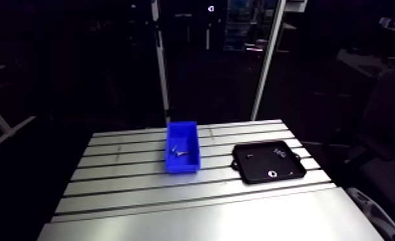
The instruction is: Pick up the M10 bolt from the tray and put it into the blue bin.
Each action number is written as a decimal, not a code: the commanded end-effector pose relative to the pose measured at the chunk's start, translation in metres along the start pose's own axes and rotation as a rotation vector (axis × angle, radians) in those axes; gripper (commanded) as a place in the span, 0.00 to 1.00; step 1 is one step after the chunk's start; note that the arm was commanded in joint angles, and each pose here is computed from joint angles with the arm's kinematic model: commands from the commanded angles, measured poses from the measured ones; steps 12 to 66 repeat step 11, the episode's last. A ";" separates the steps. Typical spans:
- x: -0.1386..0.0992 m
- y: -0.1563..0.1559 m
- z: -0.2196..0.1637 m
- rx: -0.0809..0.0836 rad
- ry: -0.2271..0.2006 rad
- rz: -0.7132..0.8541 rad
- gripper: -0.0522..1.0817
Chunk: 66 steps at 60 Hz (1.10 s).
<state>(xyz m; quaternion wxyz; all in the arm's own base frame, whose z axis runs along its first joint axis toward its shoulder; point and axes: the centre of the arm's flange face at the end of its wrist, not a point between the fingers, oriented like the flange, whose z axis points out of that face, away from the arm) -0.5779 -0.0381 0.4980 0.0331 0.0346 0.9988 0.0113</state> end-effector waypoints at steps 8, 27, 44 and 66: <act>-0.004 0.000 0.000 -0.001 0.002 0.001 0.05; -0.004 0.000 -0.001 -0.002 0.003 0.001 0.05; -0.004 0.000 -0.001 -0.002 0.003 0.001 0.05; -0.004 0.000 -0.001 -0.002 0.003 0.001 0.05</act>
